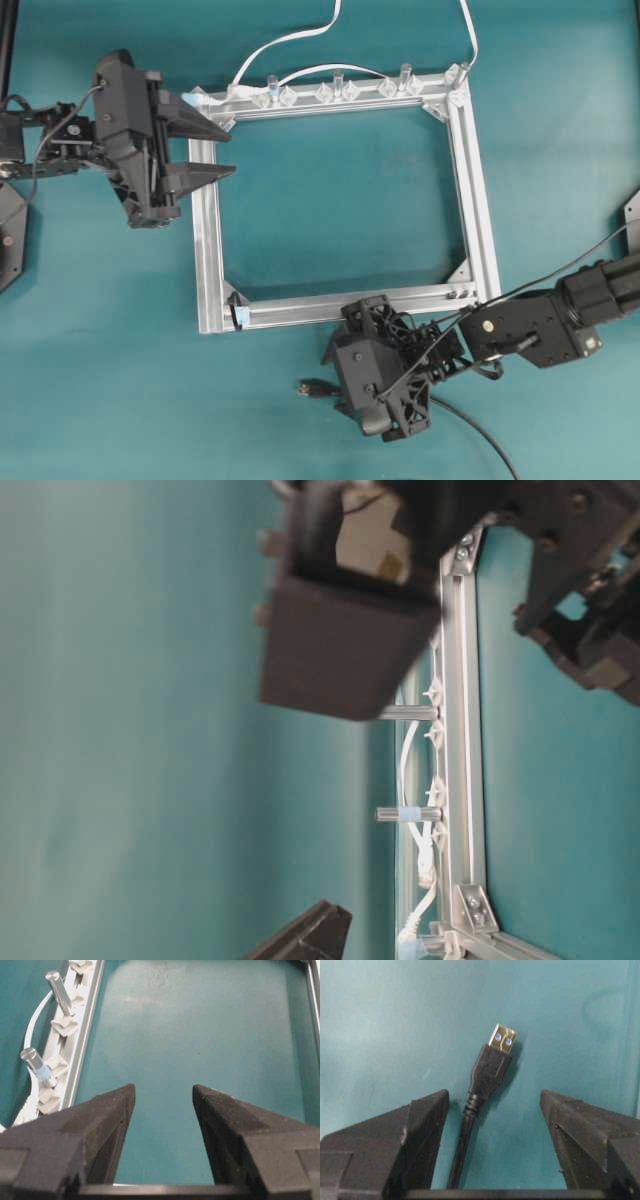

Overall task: Insert the wire through the string loop located on the left side.
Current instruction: 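Grasp the black USB cable just behind the plug with the right gripper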

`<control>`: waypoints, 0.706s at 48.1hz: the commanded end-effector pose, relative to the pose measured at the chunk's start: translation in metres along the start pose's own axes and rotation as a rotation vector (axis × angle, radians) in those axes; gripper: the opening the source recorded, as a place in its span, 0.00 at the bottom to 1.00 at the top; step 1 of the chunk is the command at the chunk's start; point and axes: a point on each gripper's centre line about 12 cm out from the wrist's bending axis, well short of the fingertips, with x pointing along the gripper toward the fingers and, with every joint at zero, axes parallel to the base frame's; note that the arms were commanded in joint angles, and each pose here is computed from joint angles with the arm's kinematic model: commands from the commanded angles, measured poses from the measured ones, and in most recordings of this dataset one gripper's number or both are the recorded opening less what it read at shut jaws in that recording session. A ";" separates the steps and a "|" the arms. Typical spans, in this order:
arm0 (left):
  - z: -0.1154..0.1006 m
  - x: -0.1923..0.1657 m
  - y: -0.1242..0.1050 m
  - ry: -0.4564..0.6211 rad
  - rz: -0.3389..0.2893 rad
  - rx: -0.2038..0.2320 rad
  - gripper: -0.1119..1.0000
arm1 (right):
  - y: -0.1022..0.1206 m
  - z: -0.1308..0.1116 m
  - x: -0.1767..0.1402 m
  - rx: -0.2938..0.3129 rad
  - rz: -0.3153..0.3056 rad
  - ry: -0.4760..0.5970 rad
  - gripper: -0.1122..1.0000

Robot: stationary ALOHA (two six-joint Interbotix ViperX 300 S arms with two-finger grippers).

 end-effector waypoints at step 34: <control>0.001 -0.019 -0.002 -0.048 -0.005 0.014 0.62 | 0.014 -0.007 0.011 0.005 -0.009 0.118 0.76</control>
